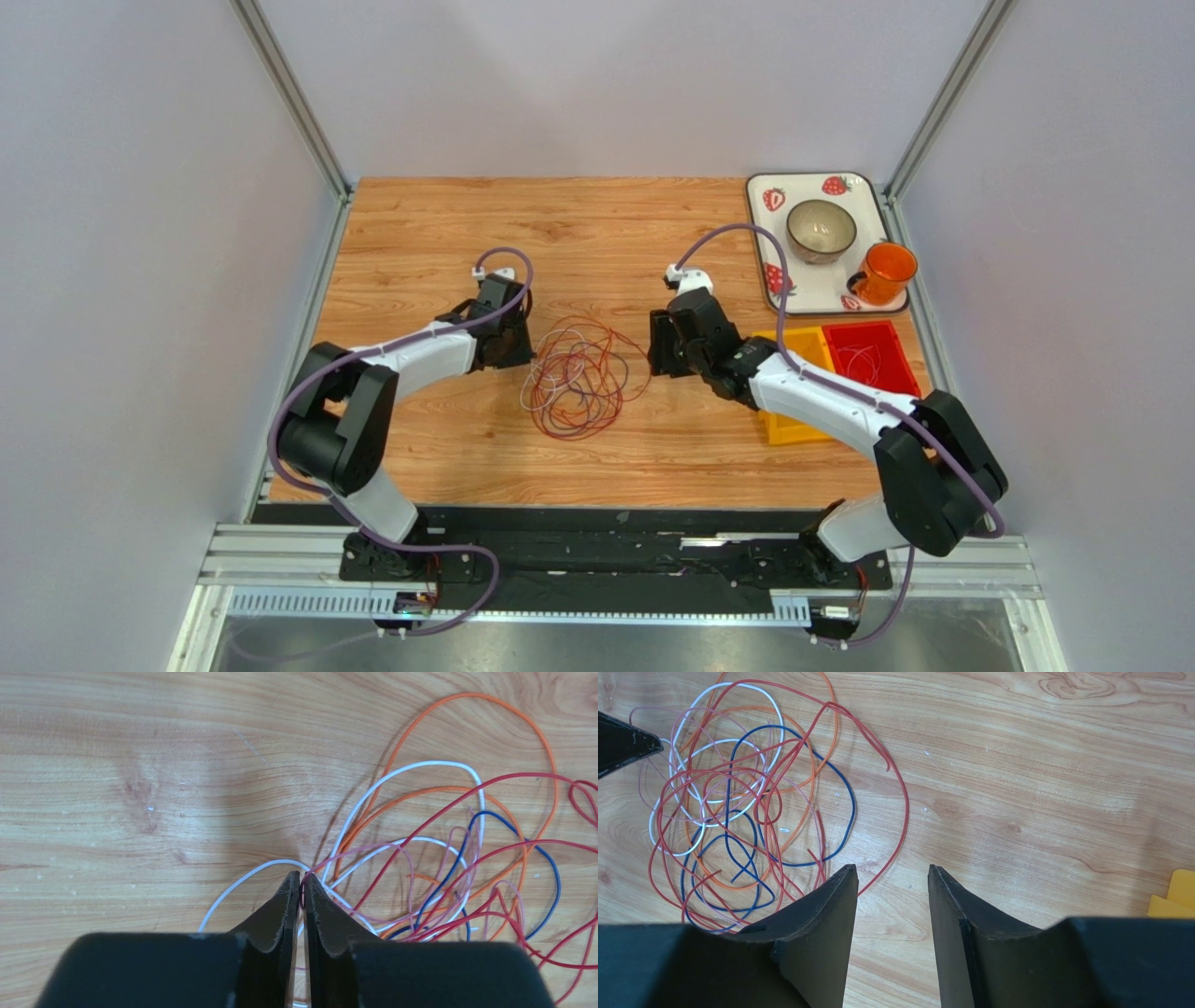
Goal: Untangle the cables
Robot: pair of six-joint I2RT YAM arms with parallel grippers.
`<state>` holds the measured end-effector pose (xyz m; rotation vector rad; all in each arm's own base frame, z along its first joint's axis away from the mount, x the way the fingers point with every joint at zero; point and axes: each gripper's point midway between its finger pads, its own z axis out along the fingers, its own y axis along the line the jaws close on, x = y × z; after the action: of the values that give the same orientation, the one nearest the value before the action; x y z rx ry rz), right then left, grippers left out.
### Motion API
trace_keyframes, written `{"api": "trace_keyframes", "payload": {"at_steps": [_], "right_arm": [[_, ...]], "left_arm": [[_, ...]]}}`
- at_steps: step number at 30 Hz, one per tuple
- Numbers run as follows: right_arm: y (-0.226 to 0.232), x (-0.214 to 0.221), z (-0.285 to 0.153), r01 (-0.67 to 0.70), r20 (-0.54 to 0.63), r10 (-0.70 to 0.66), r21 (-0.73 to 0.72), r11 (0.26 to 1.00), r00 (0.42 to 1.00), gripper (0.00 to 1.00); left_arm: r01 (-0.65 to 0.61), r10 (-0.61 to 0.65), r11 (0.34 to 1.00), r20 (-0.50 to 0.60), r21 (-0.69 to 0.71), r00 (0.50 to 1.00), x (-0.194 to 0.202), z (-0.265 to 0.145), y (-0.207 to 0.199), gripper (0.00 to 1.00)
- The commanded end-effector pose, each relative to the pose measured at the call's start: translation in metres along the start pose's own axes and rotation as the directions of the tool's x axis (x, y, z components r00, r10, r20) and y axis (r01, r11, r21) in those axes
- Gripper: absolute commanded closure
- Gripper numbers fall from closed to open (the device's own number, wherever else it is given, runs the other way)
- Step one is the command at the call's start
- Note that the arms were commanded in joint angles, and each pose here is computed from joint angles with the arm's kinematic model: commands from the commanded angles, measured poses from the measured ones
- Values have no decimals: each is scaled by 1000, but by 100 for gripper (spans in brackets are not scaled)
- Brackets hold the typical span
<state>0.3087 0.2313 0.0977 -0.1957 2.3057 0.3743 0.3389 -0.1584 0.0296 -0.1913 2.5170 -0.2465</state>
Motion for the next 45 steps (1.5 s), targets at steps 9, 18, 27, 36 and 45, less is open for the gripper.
{"api": "trace_keyframes", "payload": {"at_steps": [9, 18, 27, 36, 45], "right_arm": [[14, -24, 1, 7, 57, -5, -49, 999, 998, 55], [14, -25, -2, 1, 77, 3, -56, 998, 997, 56], [11, -27, -5, -10, 92, 15, -55, 998, 996, 56], [-2, -29, -20, -68, 167, 75, -47, 997, 983, 55], [-21, -33, -49, -162, 242, 163, -23, 986, 957, 53]], "left_arm": [[-102, 90, 989, 114, 106, 989, -61, -55, -40, 100], [-121, -2, 961, 448, 247, 894, -145, -219, -67, 100], [-347, -96, 857, 780, 381, 619, -204, -423, -109, 100], [-281, -65, 833, 589, 477, 805, -138, -318, -120, 100], [-116, 1, 824, 203, 554, 979, 5, -163, -122, 100]]}}
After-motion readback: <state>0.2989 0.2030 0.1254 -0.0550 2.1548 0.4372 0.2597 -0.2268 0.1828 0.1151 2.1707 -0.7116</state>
